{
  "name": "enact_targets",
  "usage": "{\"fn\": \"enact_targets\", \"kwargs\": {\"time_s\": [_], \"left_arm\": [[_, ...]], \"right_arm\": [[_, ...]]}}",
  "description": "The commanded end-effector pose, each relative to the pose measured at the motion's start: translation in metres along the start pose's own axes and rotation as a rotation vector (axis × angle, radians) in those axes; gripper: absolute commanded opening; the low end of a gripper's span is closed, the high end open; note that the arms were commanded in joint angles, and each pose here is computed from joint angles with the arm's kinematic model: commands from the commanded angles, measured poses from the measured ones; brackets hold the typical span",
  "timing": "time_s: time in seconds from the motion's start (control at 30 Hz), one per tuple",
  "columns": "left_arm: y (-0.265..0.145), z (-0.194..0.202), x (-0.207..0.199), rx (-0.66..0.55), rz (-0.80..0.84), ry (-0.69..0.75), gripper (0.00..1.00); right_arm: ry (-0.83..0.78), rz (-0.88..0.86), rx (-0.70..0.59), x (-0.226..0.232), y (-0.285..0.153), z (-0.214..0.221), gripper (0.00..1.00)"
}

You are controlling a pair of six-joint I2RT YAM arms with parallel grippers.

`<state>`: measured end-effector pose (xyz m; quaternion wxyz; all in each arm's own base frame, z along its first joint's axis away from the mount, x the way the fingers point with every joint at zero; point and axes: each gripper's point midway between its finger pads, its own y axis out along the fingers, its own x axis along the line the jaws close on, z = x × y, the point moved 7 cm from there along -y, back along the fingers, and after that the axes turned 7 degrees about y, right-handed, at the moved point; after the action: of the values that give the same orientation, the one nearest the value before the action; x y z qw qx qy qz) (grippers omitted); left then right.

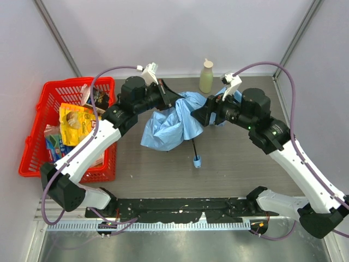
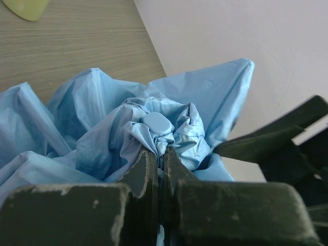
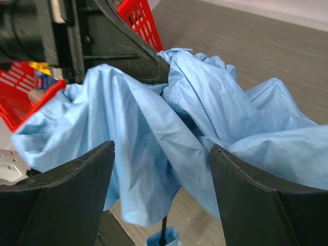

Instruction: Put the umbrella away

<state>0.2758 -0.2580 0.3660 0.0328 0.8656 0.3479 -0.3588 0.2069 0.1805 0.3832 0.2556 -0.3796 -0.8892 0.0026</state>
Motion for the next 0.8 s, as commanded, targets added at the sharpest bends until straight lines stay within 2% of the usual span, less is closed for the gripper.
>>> {"fn": "enact_targets", "kwargs": {"time_s": [0.0,0.13,0.47,0.77], "left_arm": [[-0.021,-0.022,-0.038,-0.055,0.209,0.019,0.00],[-0.023,-0.022,-0.046,-0.049,0.309,0.012,0.00],[-0.030,-0.022,-0.063,-0.058,0.501,0.013,0.00],[-0.042,-0.021,-0.077,-0.058,0.641,0.025,0.00]], "right_arm": [[-0.089,-0.067,0.047,0.001,0.012,0.004,0.79],[-0.117,-0.126,0.044,0.003,0.016,0.008,0.80],[-0.083,-0.020,0.118,-0.007,0.040,0.025,0.80],[-0.058,-0.024,0.091,-0.006,0.055,0.027,0.82]]}}
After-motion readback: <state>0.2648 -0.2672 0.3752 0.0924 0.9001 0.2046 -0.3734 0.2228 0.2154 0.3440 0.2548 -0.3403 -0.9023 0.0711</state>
